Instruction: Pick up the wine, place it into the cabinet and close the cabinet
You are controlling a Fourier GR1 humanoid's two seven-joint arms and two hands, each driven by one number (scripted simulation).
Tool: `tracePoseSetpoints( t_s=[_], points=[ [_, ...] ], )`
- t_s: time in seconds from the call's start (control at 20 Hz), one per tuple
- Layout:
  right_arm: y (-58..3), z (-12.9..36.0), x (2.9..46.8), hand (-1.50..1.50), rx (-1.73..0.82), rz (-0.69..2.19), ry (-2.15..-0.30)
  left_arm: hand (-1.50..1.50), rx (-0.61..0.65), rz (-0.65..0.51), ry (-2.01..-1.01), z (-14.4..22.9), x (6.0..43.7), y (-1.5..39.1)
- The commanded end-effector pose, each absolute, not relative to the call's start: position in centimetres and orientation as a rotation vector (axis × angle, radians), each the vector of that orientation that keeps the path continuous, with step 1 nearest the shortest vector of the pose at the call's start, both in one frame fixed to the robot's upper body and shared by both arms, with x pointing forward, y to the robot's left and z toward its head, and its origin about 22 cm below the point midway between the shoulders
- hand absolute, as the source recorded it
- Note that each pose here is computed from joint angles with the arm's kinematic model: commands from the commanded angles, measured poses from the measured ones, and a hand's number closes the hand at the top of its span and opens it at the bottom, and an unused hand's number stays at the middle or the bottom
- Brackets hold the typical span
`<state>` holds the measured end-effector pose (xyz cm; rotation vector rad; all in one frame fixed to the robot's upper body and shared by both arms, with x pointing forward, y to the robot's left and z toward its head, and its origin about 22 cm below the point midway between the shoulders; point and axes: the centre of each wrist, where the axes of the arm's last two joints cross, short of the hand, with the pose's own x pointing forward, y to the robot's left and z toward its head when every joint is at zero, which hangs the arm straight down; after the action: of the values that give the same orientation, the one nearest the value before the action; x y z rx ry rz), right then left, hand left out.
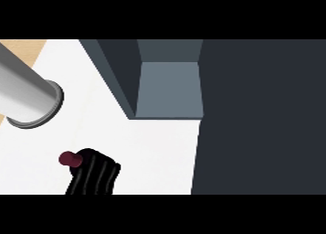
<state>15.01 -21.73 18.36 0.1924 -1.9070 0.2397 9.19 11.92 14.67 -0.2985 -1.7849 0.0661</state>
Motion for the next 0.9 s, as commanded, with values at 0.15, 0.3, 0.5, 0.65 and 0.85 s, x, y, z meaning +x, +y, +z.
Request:
tracePoseSetpoints(
  t_s=[0.15,0.3,0.5,0.65,0.85],
  points=[
    [-20.3,20.4,14.0,-1.5,0.202,0.234,-1.952,-1.5,-0.234,0.13,-1.872,17.2,7.4,14.7],
    [-21.8,20.7,12.2,-1.5,0.201,0.239,-1.945,-1.5,-0.18,0.151,-1.894,17.5,8.1,16.3],
    [-21.5,20.4,12.7,-1.5,0.195,0.234,-1.946,-1.5,-0.148,0.173,-1.876,17.4,8.3,16.9],
    [-21.7,20.7,12.7,-1.5,0.179,0.21,-1.951,-1.5,-0.144,0.163,-1.85,16.3,8.5,17.2],
    [-21.5,20.5,12.3,-1.5,0.185,0.224,-1.95,-1.5,-0.115,0.181,-1.859,16.7,9.0,18.6]
  ],
)
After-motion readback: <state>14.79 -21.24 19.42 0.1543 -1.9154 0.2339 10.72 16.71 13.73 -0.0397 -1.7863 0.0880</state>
